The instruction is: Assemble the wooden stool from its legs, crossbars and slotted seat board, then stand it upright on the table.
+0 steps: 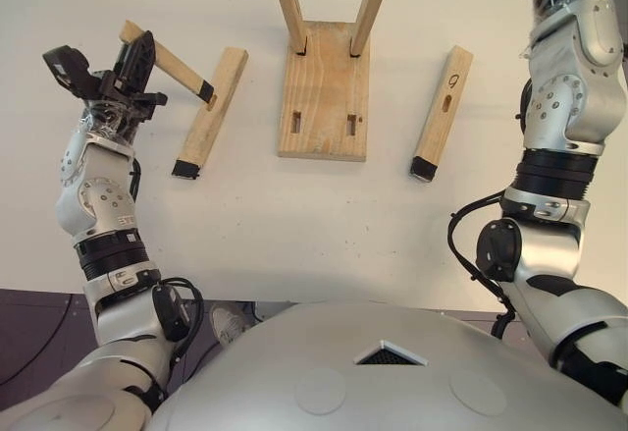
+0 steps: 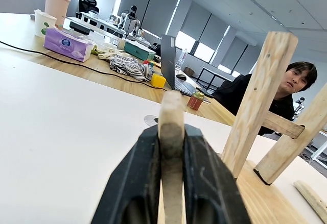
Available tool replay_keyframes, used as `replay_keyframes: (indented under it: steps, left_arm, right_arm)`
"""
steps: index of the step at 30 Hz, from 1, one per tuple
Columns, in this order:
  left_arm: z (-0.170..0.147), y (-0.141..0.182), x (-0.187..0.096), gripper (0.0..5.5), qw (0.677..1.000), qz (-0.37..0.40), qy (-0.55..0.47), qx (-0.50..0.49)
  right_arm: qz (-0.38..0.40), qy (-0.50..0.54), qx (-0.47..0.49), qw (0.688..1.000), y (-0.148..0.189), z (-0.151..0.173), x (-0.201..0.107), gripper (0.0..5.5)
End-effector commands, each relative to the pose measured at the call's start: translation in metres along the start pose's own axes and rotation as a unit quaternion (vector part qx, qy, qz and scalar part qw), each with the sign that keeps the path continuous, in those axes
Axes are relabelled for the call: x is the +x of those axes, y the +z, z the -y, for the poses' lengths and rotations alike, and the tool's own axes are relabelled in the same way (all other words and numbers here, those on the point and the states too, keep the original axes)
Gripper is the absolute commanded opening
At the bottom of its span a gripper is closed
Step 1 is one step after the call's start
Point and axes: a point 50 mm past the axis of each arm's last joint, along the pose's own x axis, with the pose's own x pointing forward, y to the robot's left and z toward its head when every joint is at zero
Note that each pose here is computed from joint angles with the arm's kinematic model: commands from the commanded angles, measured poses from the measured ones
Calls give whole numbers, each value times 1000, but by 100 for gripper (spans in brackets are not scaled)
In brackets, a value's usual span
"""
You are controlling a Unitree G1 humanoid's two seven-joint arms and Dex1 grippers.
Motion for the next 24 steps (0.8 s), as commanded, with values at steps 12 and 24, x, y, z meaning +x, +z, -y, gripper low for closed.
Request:
replay_keyframes:
  steps: [12, 24]
  left_arm:
    - [-1, -55, -23, 37, 985, -81, 83, 131]
    - [-2, -104, -40, 37, 971, -167, 87, 149]
  right_arm:
    - [-5, -1, -20, 1000, -1, 2, -2, 0]
    - [-17, 6, -25, 1000, -6, 0, -4, 0]
